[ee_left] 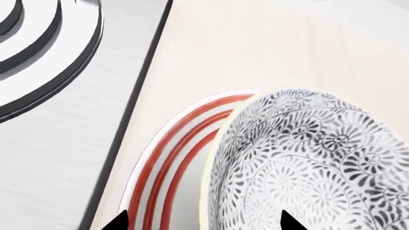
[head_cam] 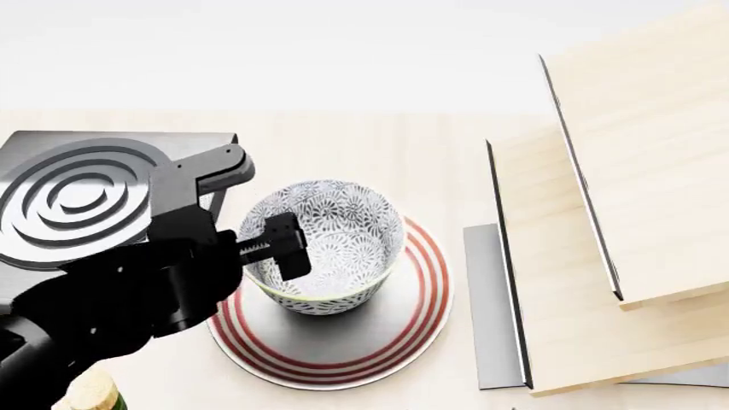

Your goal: Pick up the akita bowl and put it on the plate.

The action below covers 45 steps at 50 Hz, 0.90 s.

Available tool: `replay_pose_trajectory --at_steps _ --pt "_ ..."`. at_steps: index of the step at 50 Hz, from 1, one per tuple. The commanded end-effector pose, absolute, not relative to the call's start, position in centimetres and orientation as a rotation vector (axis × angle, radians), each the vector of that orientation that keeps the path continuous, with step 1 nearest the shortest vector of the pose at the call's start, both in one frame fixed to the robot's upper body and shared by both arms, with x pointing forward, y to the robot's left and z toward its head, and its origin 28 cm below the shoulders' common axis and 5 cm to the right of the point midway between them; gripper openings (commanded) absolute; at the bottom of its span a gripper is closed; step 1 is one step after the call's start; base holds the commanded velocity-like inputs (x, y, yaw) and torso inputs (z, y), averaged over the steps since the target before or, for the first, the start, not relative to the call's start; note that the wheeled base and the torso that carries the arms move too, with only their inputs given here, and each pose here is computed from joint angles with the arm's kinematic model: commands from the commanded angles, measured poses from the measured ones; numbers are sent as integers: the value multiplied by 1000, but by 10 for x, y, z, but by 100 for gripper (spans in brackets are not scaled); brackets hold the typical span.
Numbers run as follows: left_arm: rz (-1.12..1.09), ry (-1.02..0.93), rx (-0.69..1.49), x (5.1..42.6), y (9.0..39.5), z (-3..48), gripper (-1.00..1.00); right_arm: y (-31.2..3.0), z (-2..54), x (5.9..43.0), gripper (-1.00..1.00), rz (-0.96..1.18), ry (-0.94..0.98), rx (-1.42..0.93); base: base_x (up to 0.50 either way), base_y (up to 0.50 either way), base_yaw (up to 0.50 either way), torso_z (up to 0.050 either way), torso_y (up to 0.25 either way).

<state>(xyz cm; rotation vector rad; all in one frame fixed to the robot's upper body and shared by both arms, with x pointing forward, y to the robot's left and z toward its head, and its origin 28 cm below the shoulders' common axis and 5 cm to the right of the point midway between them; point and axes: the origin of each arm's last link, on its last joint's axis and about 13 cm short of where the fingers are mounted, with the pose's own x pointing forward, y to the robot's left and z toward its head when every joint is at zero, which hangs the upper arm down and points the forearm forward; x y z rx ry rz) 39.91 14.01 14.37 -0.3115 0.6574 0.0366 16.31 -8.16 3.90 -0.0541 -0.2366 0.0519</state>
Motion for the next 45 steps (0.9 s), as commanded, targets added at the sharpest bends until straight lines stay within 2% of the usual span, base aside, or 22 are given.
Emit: replay_pose_trajectory --at_steps 1,25,32,45 --pt "28 640 -270 397 144 156 100 -81 39 162 100 55 -238 -50 0 0 0 0 0" --pt "-94 403 -210 332 172 215 100 -79 45 160 100 59 -249 -61 0 0 0 0 0" --pt "-126 296 -261 303 192 238 100 -78 45 161 100 64 -251 -66 0 0 0 0 0" --pt "-100 171 -298 270 222 252 100 -77 44 161 100 67 -250 -71 0 0 0 0 0"
